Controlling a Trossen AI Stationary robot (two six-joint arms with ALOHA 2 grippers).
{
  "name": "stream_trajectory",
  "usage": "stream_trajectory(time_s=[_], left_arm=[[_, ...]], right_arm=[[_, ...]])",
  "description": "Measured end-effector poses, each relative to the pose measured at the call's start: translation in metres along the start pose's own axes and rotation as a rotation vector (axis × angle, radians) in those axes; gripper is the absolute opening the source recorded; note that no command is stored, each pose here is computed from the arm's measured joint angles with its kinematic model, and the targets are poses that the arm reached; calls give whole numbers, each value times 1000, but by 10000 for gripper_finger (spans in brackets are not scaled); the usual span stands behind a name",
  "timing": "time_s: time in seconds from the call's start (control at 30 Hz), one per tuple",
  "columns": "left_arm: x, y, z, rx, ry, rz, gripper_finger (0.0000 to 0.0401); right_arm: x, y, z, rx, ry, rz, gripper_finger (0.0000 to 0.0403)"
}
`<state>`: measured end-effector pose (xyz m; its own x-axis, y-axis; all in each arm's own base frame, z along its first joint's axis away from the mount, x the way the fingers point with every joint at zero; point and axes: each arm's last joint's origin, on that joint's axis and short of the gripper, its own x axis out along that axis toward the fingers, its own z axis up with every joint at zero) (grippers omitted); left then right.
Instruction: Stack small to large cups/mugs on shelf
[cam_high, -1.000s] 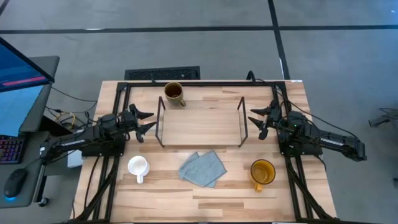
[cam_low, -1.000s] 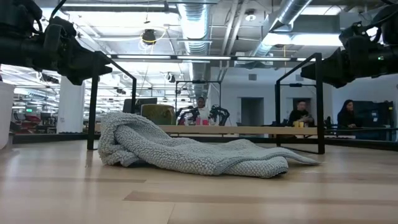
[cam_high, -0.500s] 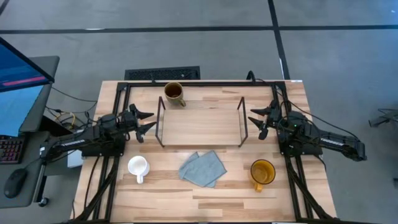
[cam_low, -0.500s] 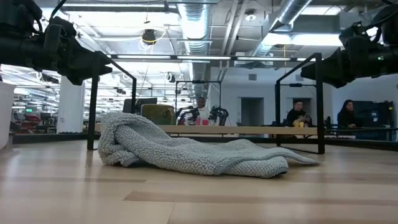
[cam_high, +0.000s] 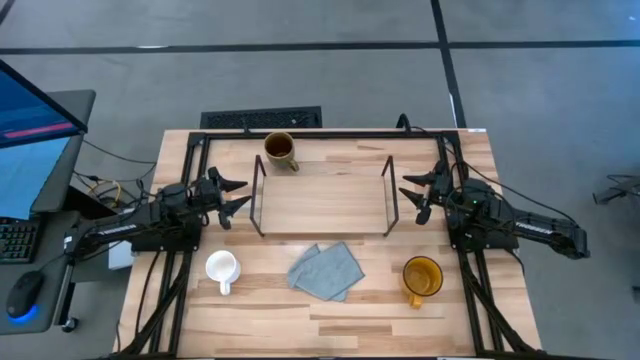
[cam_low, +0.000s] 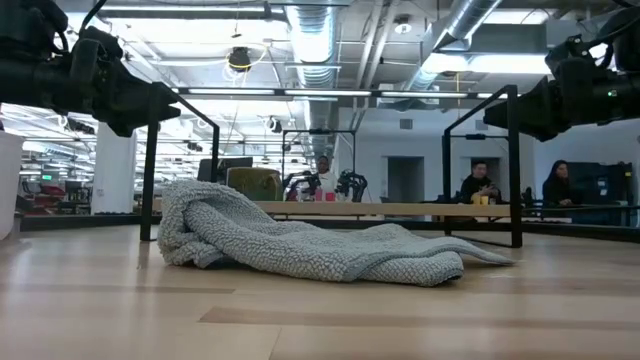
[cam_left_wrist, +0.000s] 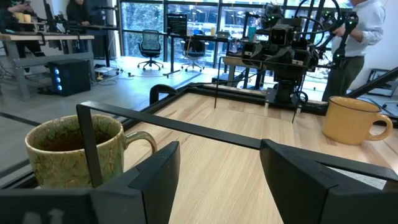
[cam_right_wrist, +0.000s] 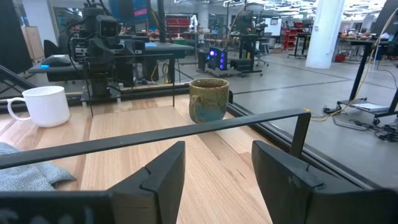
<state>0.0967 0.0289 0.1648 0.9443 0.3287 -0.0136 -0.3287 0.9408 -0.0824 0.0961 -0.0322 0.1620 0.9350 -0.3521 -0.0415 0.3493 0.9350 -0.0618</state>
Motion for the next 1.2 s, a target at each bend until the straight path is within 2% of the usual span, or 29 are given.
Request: stream_trajectory(time_s=[0.53,0.83,1.03,1.2], left_arm=[[0,0,0,39,0,0,215],[0,0,0,24,1,0,215],[0,0,0,-47,2,0,215],[0,0,0,-38,0,8,215]], right_arm=[[0,0,0,0,0,0,210],[0,0,0,0,0,0,210],[0,0,0,0,-1,-1,210],[0,0,0,0,-1,-3,210]])
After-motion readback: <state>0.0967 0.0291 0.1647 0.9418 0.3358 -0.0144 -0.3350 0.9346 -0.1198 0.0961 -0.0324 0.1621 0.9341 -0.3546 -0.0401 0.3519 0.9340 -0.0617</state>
